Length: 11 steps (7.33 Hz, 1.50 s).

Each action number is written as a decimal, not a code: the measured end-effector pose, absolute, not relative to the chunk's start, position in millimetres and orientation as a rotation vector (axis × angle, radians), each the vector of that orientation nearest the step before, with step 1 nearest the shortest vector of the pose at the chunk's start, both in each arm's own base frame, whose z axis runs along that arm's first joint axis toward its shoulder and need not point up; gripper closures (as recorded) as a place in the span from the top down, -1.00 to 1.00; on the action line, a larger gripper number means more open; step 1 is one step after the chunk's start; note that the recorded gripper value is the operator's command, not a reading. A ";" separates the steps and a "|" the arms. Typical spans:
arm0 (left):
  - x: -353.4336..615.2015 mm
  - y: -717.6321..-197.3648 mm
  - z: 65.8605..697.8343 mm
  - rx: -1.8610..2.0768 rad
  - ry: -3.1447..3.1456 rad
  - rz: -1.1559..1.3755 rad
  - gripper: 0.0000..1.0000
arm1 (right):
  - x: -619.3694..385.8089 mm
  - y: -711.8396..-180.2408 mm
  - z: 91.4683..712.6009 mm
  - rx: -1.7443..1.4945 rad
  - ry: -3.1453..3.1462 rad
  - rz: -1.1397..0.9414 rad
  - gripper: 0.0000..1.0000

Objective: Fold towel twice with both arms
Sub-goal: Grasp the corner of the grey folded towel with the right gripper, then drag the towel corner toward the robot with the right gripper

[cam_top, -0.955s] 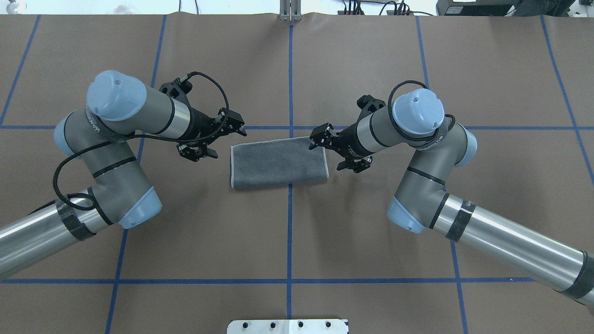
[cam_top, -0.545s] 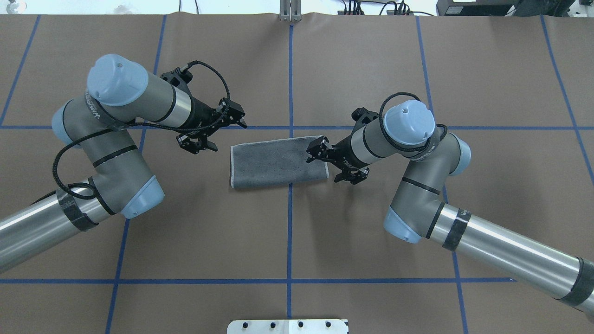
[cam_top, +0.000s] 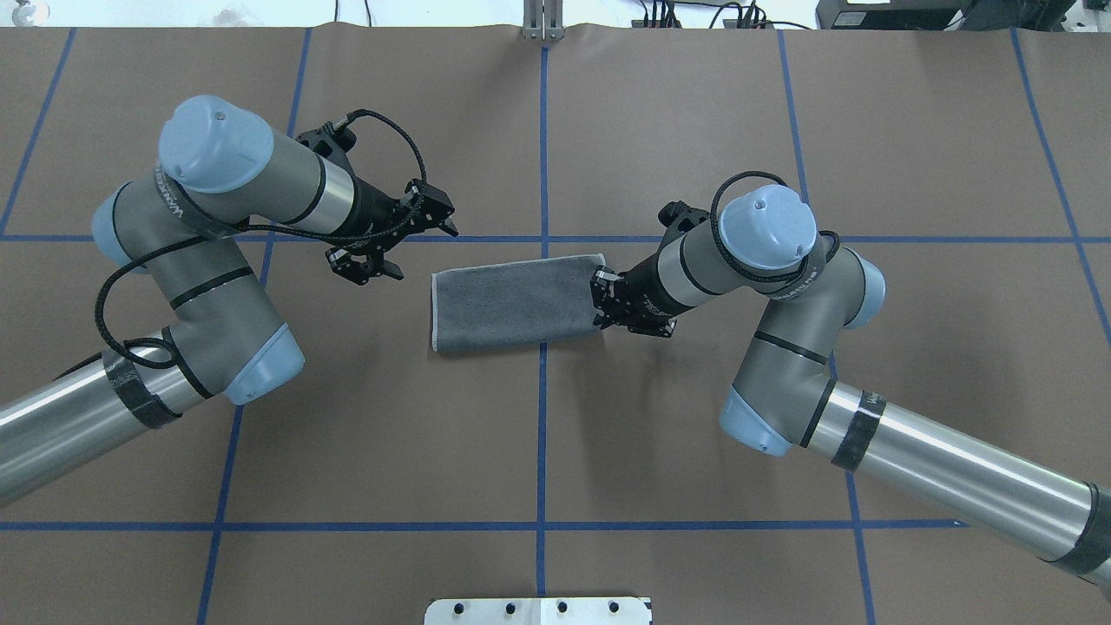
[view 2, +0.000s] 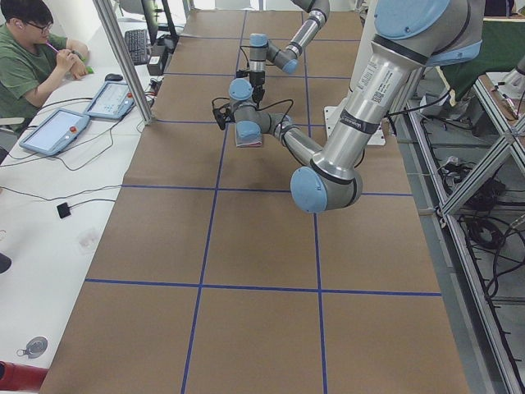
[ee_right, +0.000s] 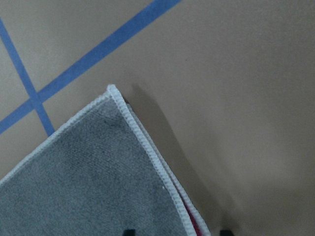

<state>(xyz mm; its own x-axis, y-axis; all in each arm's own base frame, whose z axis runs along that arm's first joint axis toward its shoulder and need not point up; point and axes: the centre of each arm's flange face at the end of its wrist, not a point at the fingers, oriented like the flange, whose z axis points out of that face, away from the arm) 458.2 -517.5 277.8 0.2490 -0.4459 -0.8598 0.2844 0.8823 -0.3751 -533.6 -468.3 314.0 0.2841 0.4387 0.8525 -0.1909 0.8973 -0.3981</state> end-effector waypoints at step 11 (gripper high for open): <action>432.7 -531.0 290.4 -0.163 1.218 -0.519 0.98 | -581.7 -306.2 227.3 -0.506 -1.301 0.180 -0.54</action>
